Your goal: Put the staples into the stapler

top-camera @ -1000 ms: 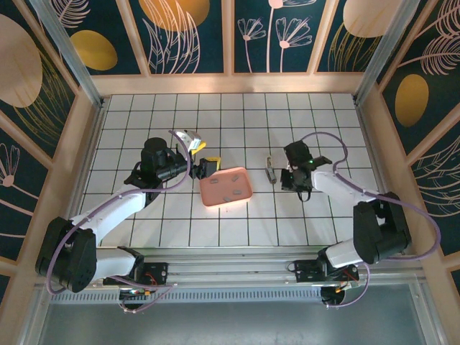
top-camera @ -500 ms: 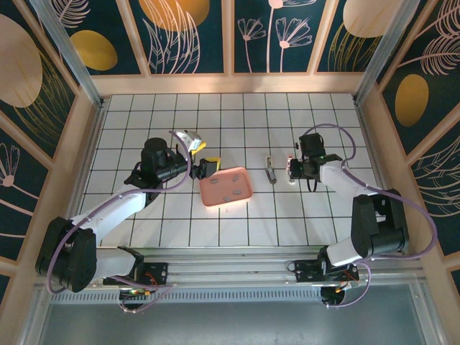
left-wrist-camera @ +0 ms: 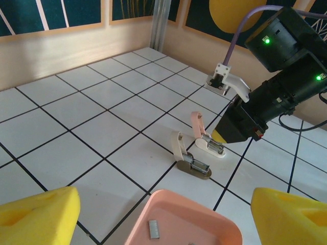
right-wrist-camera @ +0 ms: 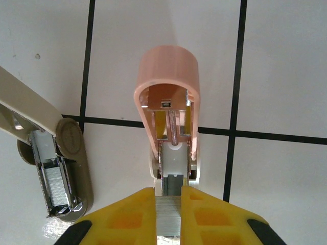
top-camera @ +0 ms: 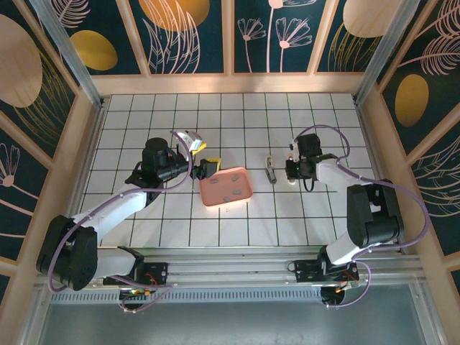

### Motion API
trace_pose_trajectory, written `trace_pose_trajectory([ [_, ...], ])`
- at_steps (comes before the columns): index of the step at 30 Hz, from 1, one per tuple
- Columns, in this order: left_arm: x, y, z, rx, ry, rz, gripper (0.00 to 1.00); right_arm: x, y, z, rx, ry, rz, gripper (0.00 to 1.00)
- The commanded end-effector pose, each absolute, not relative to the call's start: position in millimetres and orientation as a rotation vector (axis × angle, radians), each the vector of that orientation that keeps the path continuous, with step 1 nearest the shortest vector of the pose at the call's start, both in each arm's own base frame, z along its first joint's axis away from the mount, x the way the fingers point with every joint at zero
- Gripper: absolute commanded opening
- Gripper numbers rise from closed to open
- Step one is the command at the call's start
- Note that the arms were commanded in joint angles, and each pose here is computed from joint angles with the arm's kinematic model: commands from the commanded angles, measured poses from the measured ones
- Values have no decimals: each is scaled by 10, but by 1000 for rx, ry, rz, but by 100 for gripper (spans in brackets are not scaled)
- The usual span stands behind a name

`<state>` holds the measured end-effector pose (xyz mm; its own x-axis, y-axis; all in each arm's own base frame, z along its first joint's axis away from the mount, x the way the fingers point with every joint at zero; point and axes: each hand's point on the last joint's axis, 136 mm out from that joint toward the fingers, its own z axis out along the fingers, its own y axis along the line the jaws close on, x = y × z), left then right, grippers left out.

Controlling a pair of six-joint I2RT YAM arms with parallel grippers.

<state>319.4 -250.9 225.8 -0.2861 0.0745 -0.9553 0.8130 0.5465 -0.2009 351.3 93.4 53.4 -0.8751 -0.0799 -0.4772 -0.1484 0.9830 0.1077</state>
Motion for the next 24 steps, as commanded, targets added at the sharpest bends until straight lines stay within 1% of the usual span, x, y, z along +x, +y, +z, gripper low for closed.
trace_pose_trajectory([
  [1, 3176, -2530, 2215, 768, 1721, -867, 86, 3546, 915, 515, -166, 2633, 184, 14],
  [6, 3176, -2530, 2222, 770, 1718, -865, 86, 3557, 839, 495, -136, 2636, 129, 14],
  [24, 3177, -2529, 2224, 771, 1718, -862, 86, 3528, 850, 394, -141, 2665, 137, 14],
])
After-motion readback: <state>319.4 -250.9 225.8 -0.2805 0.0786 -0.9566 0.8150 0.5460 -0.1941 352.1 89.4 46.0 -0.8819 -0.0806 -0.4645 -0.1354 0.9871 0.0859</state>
